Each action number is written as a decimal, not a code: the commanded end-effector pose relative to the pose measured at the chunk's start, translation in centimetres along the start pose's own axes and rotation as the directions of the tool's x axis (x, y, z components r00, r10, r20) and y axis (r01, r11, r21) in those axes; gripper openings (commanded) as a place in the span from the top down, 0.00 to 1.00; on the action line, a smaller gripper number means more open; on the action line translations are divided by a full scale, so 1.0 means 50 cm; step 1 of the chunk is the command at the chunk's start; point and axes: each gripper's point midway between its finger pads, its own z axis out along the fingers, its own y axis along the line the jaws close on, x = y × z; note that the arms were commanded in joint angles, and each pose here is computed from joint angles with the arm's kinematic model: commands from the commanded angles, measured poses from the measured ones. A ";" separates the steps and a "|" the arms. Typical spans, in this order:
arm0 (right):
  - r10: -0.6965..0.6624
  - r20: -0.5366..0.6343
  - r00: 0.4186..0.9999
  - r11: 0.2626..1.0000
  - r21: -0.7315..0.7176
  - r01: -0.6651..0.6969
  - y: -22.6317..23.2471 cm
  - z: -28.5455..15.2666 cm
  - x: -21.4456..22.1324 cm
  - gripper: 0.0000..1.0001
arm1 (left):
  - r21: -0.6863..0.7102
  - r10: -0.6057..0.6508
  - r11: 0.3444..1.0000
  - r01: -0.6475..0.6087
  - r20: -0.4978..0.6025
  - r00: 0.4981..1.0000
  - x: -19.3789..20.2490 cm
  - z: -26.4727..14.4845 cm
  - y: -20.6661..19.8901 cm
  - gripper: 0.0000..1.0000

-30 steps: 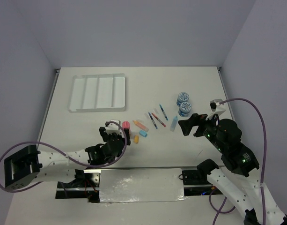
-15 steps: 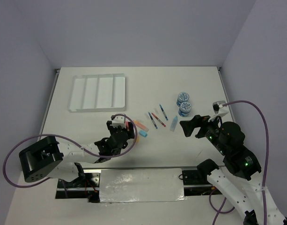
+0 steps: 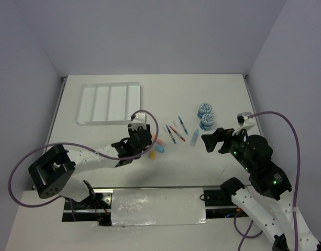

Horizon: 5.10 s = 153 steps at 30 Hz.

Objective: Sort the stationery into containers
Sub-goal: Pick up the stationery from the center of the board, then place the stationery in the storage box, then pick up the pen from the center of the board.

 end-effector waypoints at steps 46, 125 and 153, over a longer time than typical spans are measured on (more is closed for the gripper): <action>-0.012 -0.033 0.999 0.994 -0.108 0.008 0.038 -0.003 0.008 0.00 | -0.008 -0.065 0.997 0.075 -0.591 0.804 -0.233 0.377 0.172 0.12; -0.165 -0.492 0.855 0.985 -0.033 0.171 0.101 0.422 0.141 1.00 | -0.145 -0.381 0.924 0.353 -0.275 0.883 -0.215 -0.100 0.252 0.01; -0.042 -0.241 0.970 0.992 0.107 0.069 -0.042 0.170 0.024 1.00 | -0.357 -0.287 0.926 0.126 -0.448 0.847 -0.009 0.194 -0.175 0.17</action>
